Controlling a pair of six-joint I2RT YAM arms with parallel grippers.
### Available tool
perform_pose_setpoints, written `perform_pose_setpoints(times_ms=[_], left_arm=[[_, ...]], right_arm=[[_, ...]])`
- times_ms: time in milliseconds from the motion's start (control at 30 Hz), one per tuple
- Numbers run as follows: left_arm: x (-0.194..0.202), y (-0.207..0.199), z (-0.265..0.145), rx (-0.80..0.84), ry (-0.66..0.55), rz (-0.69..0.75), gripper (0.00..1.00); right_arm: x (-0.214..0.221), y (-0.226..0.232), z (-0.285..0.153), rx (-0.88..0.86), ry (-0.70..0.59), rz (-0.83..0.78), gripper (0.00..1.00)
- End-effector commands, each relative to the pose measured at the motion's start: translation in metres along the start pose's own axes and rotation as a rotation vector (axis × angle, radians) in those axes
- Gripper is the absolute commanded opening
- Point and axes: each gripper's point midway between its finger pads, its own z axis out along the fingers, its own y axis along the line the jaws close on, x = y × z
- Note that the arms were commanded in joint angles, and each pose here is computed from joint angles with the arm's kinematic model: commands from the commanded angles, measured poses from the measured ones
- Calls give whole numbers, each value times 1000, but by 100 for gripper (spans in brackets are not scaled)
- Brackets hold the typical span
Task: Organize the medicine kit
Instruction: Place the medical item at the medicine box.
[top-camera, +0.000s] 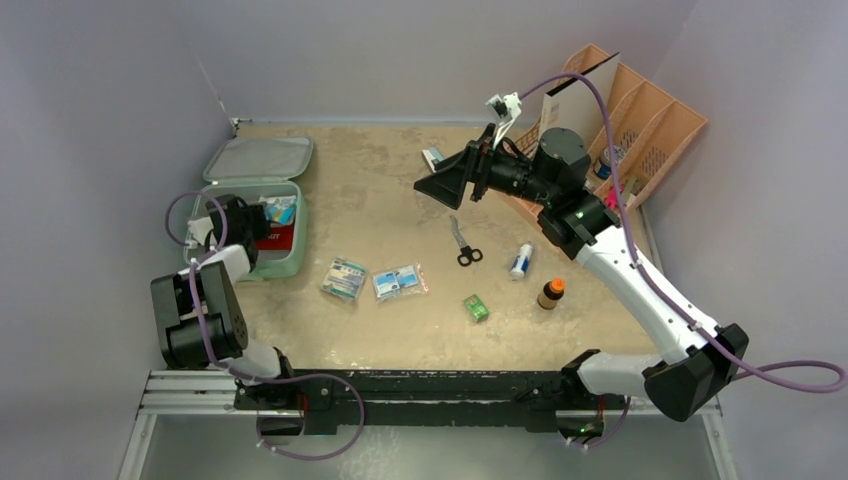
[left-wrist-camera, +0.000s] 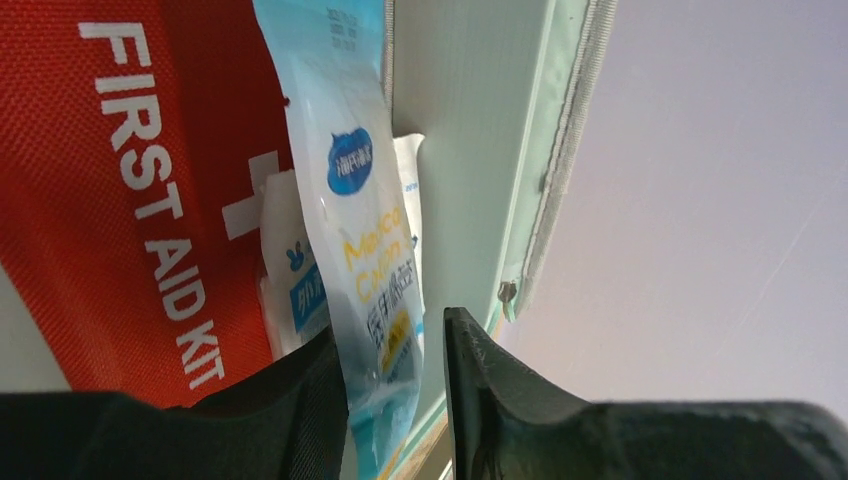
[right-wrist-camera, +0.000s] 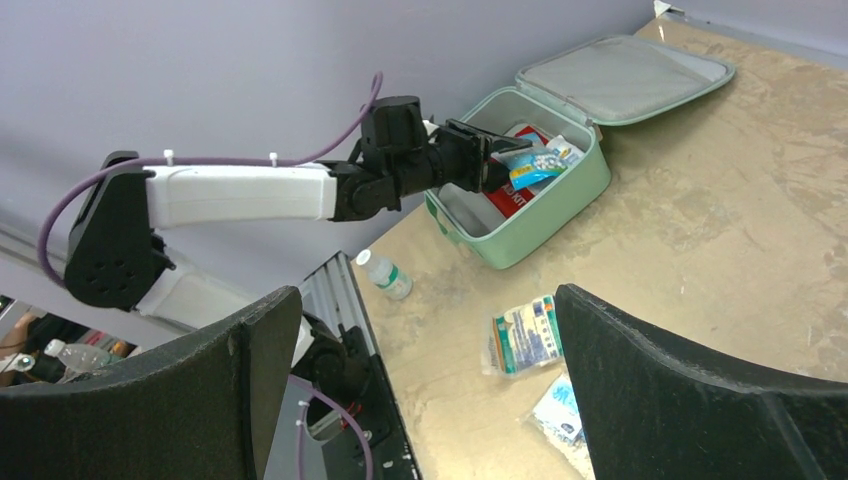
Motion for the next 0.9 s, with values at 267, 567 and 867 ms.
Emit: perform_pose_setpoints(times_ms=[267,567,867], left_arm=[[-2,-12,-37,-74,-3,-12,56],[1,-4,-45,-127,18,7,52],[2,6,-37,-156,12,32,51]], right_arm=[[-6,5,2,-18,-12,-9,99],[-7,6,0,-18,-20,-12,99],[-4,6,-2,-14,-15,-5,99]])
